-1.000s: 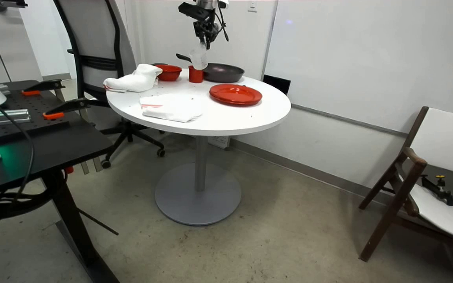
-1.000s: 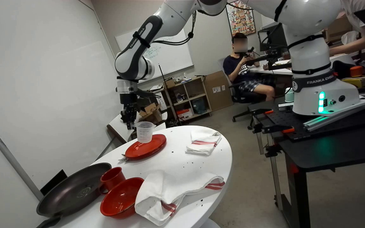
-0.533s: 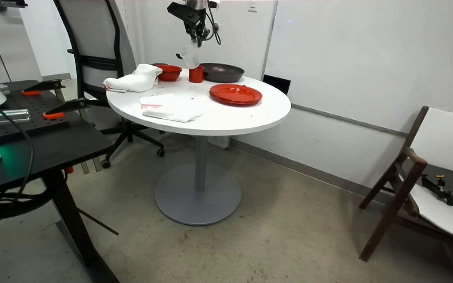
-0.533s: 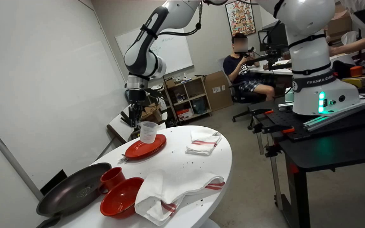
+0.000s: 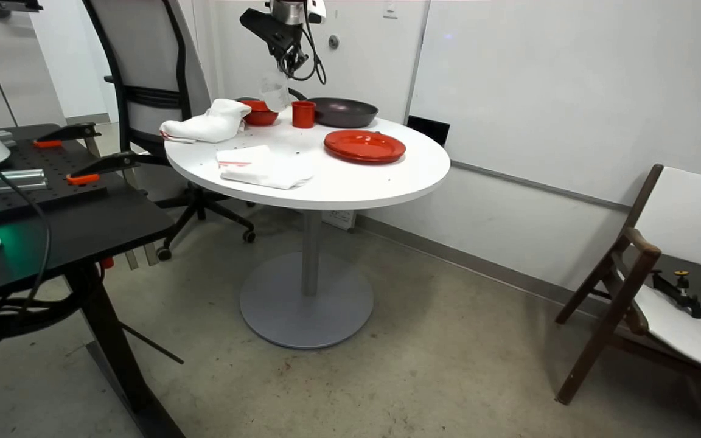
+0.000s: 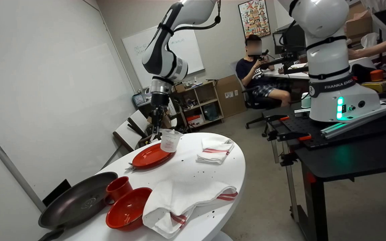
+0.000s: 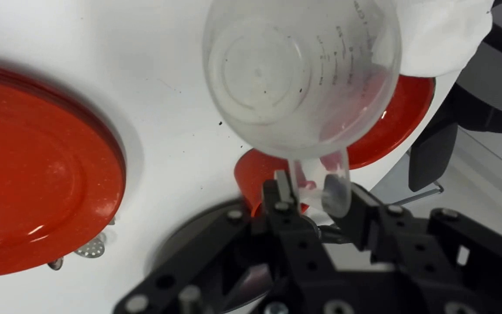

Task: Move the transparent jar closer to you

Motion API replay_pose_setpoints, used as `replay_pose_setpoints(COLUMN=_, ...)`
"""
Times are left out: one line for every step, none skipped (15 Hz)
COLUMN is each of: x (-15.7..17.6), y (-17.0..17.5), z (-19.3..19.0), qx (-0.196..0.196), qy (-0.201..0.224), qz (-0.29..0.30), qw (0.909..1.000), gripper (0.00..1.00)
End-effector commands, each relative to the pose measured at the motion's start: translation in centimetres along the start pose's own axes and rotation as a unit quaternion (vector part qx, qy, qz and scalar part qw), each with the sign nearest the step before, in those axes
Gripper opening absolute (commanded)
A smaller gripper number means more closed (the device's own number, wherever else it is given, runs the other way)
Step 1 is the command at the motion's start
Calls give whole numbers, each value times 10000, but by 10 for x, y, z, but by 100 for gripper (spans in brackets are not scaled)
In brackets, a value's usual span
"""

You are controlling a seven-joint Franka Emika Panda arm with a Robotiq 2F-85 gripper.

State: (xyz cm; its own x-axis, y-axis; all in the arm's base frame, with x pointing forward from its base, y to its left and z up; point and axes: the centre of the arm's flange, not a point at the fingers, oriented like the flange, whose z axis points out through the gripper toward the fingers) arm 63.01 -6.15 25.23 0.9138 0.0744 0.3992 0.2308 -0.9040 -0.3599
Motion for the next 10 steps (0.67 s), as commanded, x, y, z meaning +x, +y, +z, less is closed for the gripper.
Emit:
replay_pose_setpoints(x=-28, y=-6, z=-13, qx=111, qy=-18, qz=-87, qw=9999, gripper=7)
replay_pose_setpoints(x=-31, y=-5, z=-14, qx=117, qy=-39, qz=-100, qw=9999, gripper=7)
replay_pose_setpoints(x=-33, y=-5, z=-14, qx=124, qy=-52, qz=-103, qw=9999, gripper=7)
replay_pose_setpoints(x=-36, y=-5, z=-14, qx=128, qy=-81, qz=-114, qw=9998, gripper=7)
replay_pose_setpoints(x=-38, y=-6, z=-14, qx=144, qy=-106, qz=-120, qw=9998, gripper=7)
replay_pose_setpoints(x=-40, y=-7, z=-14, qx=149, qy=-165, qz=-135, qw=9997, gripper=7)
replay_pose_setpoints(x=-42, y=-9, z=-13, qx=137, qy=-232, qz=-157, qw=9995, gripper=7)
replay_pose_setpoints(x=-45, y=-13, z=-12, qx=119, qy=-301, qz=-160, qw=9993, gripper=7)
replay_pose_setpoints(x=-48, y=-17, z=-12, qx=104, qy=-365, qz=-157, qw=9992, gripper=7)
replay_pose_setpoints(x=-53, y=-22, z=-11, qx=115, qy=-440, qz=-169, qw=9988, gripper=7)
